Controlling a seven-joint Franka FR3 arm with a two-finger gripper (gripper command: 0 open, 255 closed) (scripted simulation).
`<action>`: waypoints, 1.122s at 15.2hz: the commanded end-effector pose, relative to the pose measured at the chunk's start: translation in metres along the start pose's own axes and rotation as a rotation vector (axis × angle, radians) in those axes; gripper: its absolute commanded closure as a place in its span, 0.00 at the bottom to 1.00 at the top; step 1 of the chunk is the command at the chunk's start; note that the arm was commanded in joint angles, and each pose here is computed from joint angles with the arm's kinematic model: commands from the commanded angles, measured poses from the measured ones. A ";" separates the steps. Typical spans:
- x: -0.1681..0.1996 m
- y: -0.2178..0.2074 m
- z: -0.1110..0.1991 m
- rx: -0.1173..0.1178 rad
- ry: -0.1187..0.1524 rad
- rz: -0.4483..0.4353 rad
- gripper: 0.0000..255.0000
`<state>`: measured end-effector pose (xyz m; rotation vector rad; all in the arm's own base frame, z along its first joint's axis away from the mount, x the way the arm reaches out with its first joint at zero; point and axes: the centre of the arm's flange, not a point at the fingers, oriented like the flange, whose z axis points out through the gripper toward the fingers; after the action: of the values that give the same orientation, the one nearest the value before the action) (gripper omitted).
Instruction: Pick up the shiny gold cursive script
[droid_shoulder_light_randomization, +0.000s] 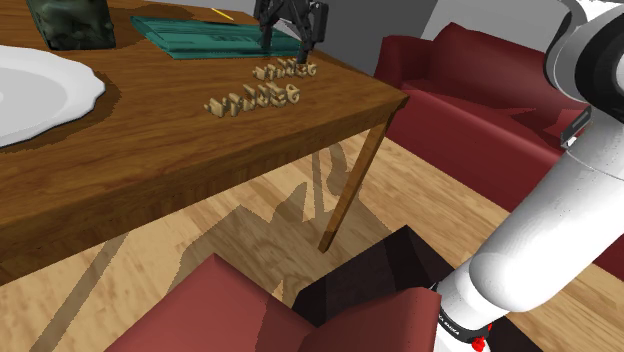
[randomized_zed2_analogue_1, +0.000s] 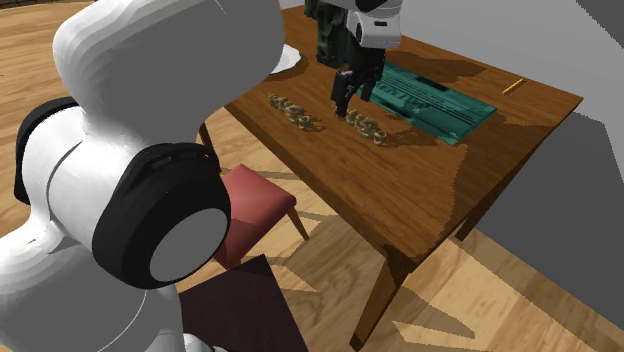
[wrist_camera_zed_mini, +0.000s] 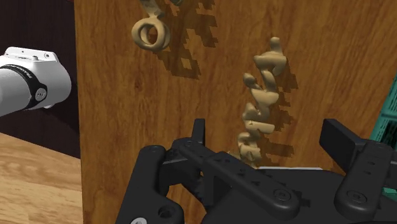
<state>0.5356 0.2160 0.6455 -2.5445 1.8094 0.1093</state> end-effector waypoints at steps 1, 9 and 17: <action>0.001 -0.001 0.011 0.001 0.000 0.002 0.00; 0.002 -0.002 0.024 0.001 0.000 0.002 1.00; 0.001 -0.001 0.014 0.001 0.000 0.002 1.00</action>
<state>0.5364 0.2164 0.6279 -2.5424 1.8114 0.1087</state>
